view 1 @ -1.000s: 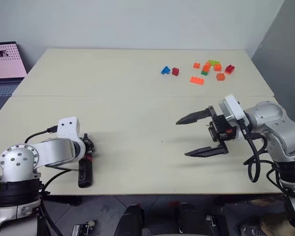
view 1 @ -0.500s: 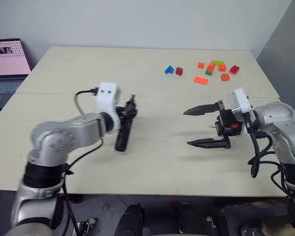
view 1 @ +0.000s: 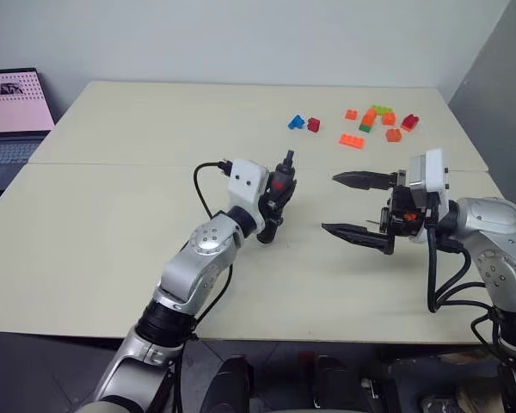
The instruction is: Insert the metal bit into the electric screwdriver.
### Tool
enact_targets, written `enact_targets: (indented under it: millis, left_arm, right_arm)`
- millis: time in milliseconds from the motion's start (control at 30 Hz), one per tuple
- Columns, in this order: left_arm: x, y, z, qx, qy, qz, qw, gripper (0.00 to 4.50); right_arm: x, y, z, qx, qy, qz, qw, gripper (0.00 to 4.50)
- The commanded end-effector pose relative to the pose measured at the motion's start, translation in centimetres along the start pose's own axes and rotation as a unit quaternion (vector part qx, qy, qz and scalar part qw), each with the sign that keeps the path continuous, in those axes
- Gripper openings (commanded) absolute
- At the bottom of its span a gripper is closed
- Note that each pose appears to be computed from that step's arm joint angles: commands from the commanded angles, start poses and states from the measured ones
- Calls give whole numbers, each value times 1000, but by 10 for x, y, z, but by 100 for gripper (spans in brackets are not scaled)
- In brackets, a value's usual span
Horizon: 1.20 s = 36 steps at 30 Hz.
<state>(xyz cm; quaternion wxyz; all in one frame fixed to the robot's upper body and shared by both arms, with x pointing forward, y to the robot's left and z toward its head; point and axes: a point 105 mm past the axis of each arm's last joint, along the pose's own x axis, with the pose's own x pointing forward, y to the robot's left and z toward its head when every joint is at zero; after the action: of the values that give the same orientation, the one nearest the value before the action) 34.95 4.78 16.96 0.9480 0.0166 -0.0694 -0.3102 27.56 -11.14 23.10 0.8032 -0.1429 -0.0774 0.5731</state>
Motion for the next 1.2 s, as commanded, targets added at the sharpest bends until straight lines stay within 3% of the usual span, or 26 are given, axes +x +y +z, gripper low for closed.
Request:
enact_targets:
  millis: [33,400,633,800,967,1033,1133,1200]
  left_arm:
    - [-4,-5,18,21,-46,-6,999,166]
    - [-15,15,40,136,-26,-48,989,166]
    - [-15,40,52,-29,-35,9,999,166]
    - [-21,29,23,106,93,-63,988,166]
    - [-33,49,23,248,203,-148,936,166]
    - [-40,49,21,298,245,-214,898,166]
    - [-47,52,10,345,288,-275,850,166]
    - [-48,52,-1,350,303,-300,834,166]
  right_arm:
    - [-3,1,13,-19,-14,-6,1000,450]
    - [-4,2,10,-17,-3,10,1000,450]
    - [-2,3,9,-16,-4,18,1000,450]
    - [-3,11,5,-8,11,44,999,450]
    - [-9,18,-3,6,40,64,997,450]
    - [-12,24,-7,14,58,85,995,450]
    - [-14,29,-11,16,74,104,992,450]
    - [-13,30,-12,15,73,105,992,450]
